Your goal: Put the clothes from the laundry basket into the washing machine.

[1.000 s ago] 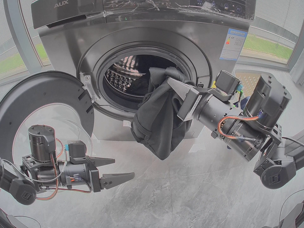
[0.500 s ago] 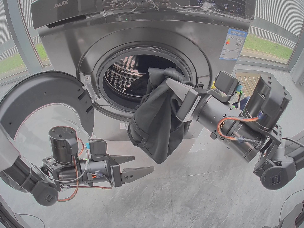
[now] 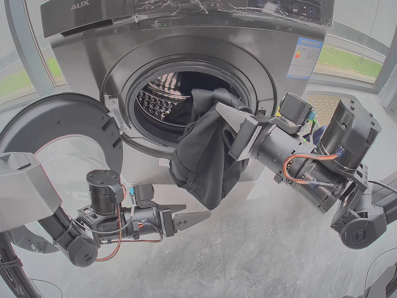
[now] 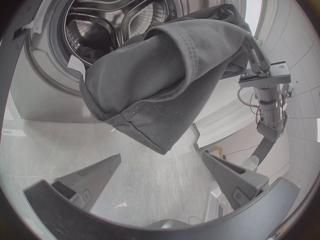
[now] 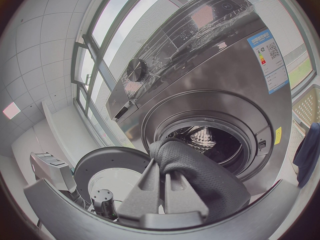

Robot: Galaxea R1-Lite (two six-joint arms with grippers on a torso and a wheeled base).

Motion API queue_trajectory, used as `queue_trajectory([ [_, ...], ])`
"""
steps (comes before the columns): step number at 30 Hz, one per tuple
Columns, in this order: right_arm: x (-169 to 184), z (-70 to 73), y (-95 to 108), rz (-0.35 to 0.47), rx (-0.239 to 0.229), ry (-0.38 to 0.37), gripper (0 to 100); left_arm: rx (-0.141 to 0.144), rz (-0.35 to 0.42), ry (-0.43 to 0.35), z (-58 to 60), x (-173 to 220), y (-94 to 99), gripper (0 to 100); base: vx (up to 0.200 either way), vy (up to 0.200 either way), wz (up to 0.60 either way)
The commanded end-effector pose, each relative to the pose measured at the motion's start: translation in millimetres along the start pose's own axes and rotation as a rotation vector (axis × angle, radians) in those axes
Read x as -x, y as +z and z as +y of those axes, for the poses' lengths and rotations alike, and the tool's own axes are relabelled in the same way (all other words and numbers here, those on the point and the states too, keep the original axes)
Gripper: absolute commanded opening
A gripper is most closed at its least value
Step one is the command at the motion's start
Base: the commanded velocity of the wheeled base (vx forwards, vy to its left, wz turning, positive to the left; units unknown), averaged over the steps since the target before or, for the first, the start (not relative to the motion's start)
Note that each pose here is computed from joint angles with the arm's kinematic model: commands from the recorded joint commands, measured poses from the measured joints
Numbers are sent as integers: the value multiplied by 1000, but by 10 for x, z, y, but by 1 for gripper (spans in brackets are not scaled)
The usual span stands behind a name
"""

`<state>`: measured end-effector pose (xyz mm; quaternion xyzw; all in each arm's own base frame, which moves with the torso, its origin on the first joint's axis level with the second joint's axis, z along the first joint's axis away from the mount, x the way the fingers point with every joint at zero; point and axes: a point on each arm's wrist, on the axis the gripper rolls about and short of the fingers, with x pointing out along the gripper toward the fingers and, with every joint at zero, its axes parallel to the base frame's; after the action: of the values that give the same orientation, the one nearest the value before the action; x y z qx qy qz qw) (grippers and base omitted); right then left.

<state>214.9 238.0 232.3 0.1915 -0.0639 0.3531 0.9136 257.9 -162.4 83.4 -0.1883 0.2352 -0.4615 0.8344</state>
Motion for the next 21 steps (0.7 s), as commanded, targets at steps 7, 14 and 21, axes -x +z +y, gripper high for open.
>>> queue_trajectory([
  [7,12,31,-15,6,-2,9,0,17,-42,23,96,-201,55,100,0,0,0],
  [14,22,41,-10,-2,-3,14,0,23,-102,35,165,-344,61,100,0,0,0],
  [21,22,40,-13,-5,-2,15,0,20,-190,51,177,-443,174,100,0,0,0],
])
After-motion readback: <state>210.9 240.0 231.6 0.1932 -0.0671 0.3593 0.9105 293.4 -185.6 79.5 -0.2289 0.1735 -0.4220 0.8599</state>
